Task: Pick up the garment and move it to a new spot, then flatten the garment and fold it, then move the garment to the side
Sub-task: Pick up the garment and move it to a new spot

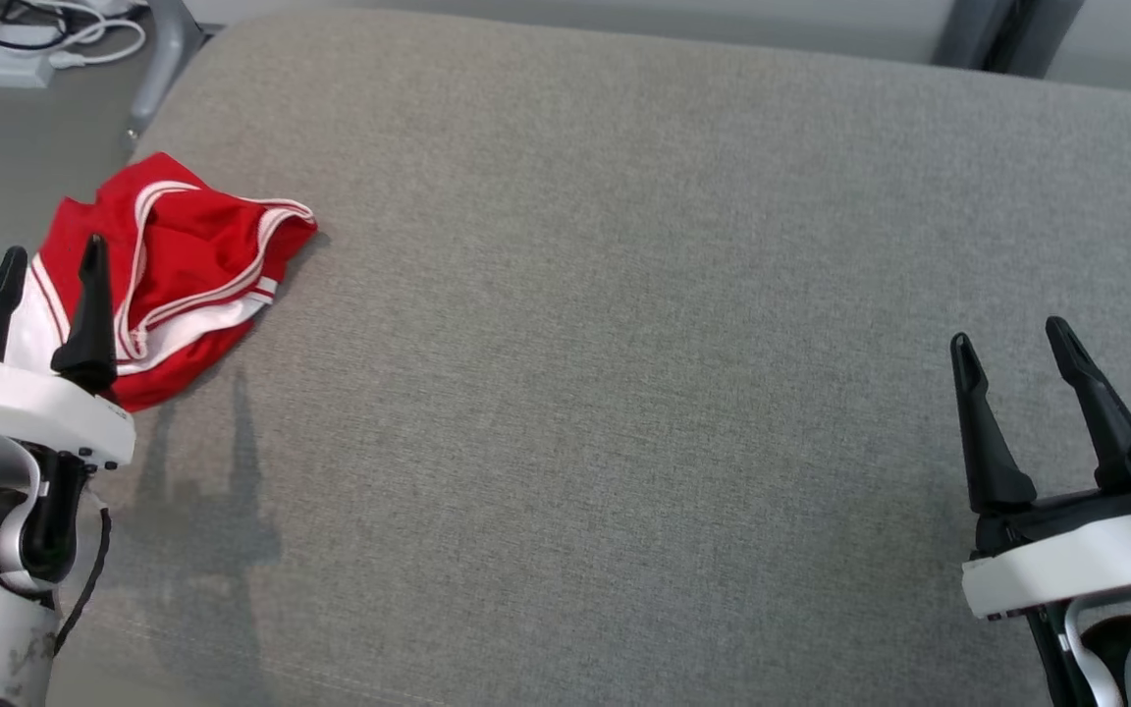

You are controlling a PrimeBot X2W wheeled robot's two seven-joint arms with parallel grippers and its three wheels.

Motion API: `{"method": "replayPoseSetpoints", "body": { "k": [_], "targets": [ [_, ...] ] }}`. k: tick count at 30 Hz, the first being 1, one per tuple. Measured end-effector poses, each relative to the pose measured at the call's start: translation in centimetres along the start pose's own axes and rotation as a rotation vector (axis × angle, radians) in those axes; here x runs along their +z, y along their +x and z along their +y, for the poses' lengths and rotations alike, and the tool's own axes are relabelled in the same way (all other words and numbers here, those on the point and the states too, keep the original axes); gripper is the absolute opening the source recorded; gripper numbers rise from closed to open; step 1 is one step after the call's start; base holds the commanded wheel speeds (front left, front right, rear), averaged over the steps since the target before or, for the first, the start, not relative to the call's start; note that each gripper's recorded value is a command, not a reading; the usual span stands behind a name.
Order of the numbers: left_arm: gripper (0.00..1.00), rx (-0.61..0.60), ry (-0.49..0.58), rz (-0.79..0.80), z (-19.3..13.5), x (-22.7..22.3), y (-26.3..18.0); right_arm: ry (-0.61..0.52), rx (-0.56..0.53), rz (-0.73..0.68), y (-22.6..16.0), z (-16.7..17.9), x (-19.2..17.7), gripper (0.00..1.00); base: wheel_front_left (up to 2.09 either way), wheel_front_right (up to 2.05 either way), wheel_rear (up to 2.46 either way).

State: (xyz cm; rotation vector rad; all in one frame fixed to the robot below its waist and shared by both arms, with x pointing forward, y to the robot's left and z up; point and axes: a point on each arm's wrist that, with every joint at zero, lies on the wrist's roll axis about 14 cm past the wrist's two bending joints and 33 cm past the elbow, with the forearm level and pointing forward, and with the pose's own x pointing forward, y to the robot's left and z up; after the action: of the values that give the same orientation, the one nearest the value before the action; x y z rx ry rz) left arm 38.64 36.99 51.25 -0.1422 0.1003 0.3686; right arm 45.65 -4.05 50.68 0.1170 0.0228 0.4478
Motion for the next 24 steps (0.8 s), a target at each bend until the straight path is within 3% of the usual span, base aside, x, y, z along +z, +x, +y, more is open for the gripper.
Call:
{"method": "replayPoseSetpoints", "body": {
  "k": [7,15,16,17,18,24],
  "targets": [
    [1.0,0.068,-0.057,0.269,1.7,-8.4,3.6,0.012,-0.032,0.054,1.3,-2.0,-2.9,1.0,0.0,0.0,0.0],
    [1.0,0.157,-0.048,0.42,3.9,-13.7,4.3,0.021,-0.039,0.098,2.1,-2.9,-5.3,1.0,0.0,0.0,0.0],
    [0.62,0.161,-0.054,0.423,3.9,-13.9,4.3,0.022,-0.038,0.098,2.2,-2.8,-5.3,1.0,0.0,0.0,0.0],
    [0.13,0.165,-0.057,0.422,4.0,-13.9,4.3,0.021,-0.037,0.096,2.2,-2.8,-5.2,1.0,0.0,0.0,0.0],
    [0.0,0.168,-0.057,0.41,4.1,-13.7,4.4,0.021,-0.036,0.094,2.3,-2.8,-5.1,1.0,0.0,0.0,0.0],
    [0.0,0.155,-0.031,0.275,4.5,-10.6,5.1,0.013,-0.044,0.072,2.0,-2.9,-4.1,1.0,0.0,0.0,0.0]
  ]
}}
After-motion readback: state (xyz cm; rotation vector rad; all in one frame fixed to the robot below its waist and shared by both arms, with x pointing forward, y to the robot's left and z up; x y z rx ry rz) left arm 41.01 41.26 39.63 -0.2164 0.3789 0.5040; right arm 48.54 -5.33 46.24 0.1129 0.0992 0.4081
